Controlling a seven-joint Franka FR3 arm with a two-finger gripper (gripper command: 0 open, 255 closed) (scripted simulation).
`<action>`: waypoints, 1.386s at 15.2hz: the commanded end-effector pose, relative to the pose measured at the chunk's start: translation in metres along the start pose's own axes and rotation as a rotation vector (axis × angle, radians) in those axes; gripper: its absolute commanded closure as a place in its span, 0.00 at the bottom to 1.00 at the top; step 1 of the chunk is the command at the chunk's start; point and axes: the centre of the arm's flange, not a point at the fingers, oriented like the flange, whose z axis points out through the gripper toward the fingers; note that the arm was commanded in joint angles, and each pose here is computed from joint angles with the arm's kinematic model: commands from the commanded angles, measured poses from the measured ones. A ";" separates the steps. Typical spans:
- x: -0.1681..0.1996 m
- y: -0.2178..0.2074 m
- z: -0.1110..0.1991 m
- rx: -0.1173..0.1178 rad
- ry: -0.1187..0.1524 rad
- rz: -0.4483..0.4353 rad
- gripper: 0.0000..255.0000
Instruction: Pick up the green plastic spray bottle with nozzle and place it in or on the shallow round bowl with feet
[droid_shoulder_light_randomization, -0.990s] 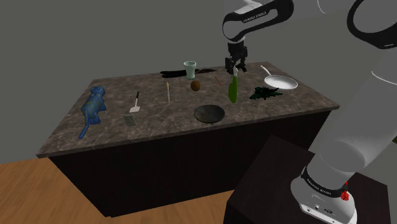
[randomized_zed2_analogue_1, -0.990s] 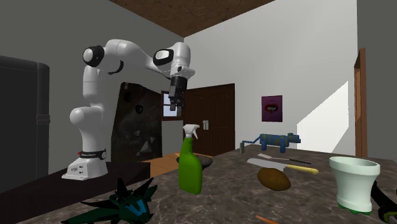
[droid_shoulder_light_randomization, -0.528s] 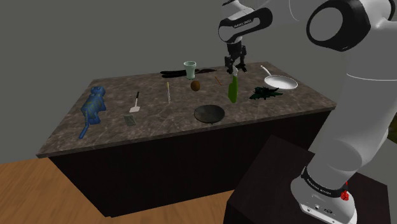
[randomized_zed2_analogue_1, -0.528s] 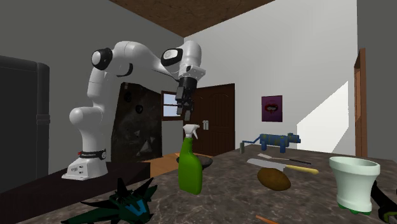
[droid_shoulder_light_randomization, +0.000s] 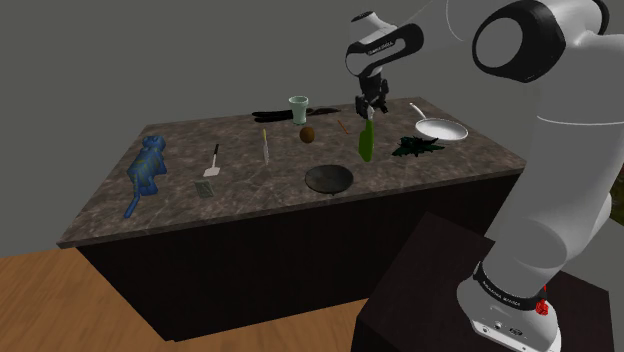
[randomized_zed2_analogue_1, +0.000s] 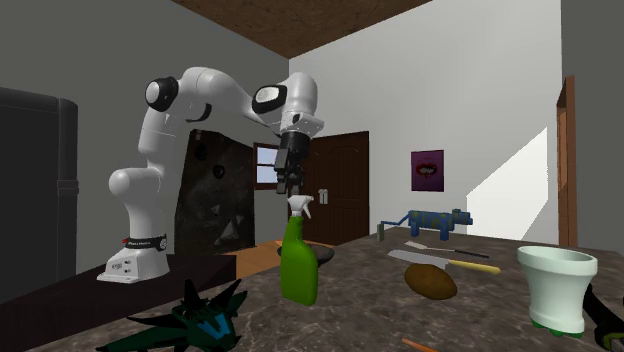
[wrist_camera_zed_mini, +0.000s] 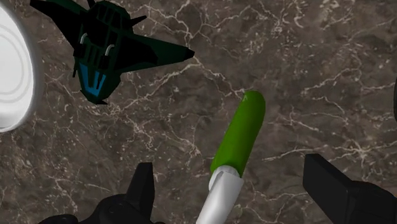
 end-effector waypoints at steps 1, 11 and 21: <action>0.001 0.000 0.004 0.000 0.001 0.000 0.00; 0.001 0.000 0.004 0.000 0.001 0.000 1.00; 0.001 0.007 -0.016 0.000 0.001 0.000 1.00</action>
